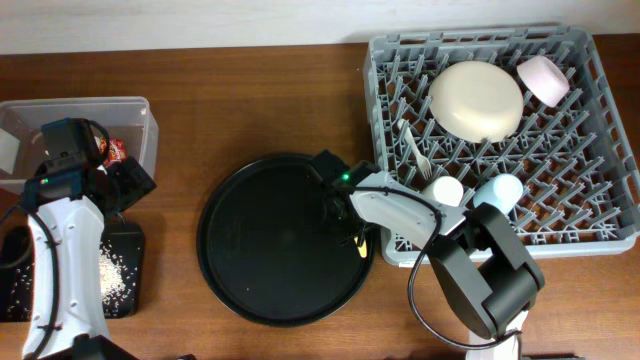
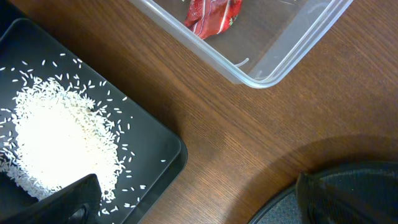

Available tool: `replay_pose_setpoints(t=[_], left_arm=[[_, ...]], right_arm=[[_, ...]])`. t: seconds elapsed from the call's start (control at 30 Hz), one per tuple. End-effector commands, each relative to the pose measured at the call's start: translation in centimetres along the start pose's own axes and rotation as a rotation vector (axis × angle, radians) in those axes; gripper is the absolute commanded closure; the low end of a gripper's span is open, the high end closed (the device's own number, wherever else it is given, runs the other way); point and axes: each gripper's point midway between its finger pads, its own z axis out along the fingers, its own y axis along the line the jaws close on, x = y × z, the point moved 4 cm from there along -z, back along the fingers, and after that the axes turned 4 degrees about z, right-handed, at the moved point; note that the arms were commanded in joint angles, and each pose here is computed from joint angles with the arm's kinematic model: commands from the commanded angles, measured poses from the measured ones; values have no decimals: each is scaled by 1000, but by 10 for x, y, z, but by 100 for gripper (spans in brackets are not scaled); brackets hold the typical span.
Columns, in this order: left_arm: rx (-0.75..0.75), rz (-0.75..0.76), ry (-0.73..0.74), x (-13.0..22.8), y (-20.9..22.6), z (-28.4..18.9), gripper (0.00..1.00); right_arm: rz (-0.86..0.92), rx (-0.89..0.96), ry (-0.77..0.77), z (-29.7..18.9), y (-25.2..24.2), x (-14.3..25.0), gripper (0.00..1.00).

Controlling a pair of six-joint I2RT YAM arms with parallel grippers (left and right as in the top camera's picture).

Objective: Sort waste into correct bins and load items into the dishwasher rack

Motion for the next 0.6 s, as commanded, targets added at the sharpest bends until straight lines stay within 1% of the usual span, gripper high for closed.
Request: replay_pose_setpoints(t=[0.0,0.07,0.2,0.23,0.27,0.3,0.4,0.5,0.53,0.57], left_arm=[[5,-16,-9,-3,0,-2,1],[5,-16,-9,-3,0,-2,1],[5,-16,-8,-3,0,-2,1],[5,-16,-8,-3,0,-2,1],[5,-16,-8,-3,0,-2,1],[5,-16,-8,-3,0,-2,1],[5,-16,-8,-3,0,-2,1],[5,-16,-8,-3,0,-2,1],[5,-16,-8,-3,0,-2,1],[5,-16,-8,-3,0,-2,1]], right_arm=[[2,-52,19,1,8,1,48],[1,-56,24,1,9,2,49],[29,17,18,0,-11,-2,50],[34,17,18,-1,-13,-3,52],[34,14,20,-2,-12,-3,61],[33,5,24,-3,-11,-2,64],[33,-41,42,-3,-4,0,64],[32,-43,43,-3,-4,0,65],[32,-43,44,-3,-4,1,68],[32,-45,49,-3,-4,2,75]])
